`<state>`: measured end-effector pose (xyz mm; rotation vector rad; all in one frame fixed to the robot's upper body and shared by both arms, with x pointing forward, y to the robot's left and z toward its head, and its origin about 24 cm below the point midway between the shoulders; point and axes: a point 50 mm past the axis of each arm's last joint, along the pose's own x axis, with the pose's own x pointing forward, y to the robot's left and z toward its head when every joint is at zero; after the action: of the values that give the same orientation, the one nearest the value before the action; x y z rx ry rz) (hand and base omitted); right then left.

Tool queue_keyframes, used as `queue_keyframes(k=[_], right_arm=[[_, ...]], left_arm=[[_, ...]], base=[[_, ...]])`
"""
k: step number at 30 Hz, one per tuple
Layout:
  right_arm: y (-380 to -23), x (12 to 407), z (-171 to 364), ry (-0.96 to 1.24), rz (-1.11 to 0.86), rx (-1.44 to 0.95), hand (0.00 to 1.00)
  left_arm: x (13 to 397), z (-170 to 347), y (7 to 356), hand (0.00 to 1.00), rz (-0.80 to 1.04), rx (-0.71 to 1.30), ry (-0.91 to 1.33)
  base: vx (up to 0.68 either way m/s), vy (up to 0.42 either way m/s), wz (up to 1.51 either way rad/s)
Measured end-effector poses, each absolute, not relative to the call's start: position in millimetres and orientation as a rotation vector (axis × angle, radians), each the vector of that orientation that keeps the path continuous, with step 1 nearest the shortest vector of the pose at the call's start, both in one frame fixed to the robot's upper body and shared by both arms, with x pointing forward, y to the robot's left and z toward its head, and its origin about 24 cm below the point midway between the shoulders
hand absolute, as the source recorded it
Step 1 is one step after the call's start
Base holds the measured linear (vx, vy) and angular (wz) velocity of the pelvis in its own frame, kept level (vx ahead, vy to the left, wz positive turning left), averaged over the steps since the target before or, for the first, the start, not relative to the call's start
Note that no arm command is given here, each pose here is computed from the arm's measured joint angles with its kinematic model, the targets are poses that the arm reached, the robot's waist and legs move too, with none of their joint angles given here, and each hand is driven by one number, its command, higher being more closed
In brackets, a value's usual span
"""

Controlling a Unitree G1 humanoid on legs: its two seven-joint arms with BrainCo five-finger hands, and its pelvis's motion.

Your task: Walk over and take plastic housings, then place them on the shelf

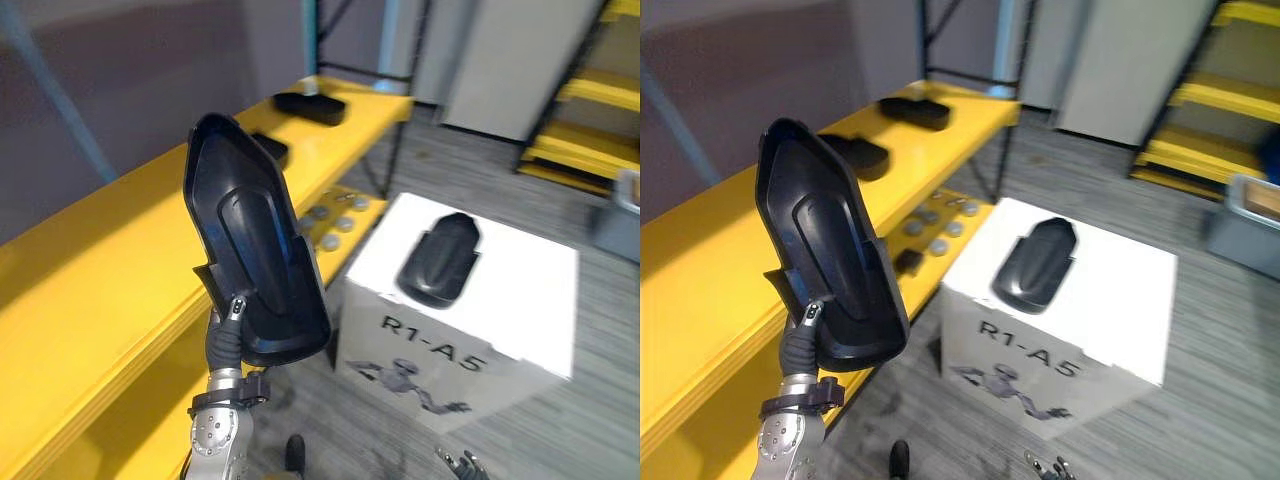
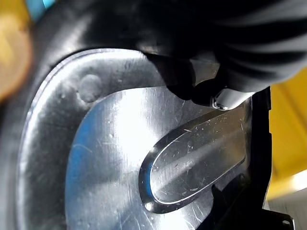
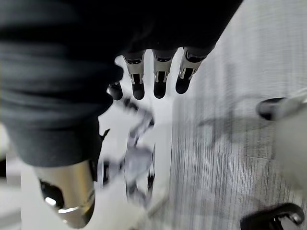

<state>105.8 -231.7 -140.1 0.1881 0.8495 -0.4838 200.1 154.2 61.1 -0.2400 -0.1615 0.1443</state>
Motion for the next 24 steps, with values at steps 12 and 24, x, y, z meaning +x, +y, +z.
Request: queue_keyframes(k=[12, 24], right_arm=[[-218.2, 108.3, -145.8, 0.926, -0.378, 0.093, 0.0], [-201.2, 84.3, -146.0, 0.928, -0.386, 0.142, 0.0]], left_arm=[[225.0, 67.2, 121.7, 1.0, -0.057, -0.193, -0.196], [226.1, 73.9, 106.1, 1.0, -0.041, -0.261, -0.218]], base=[[0.22, 0.138, 0.73], [0.2, -0.138, 0.73]])
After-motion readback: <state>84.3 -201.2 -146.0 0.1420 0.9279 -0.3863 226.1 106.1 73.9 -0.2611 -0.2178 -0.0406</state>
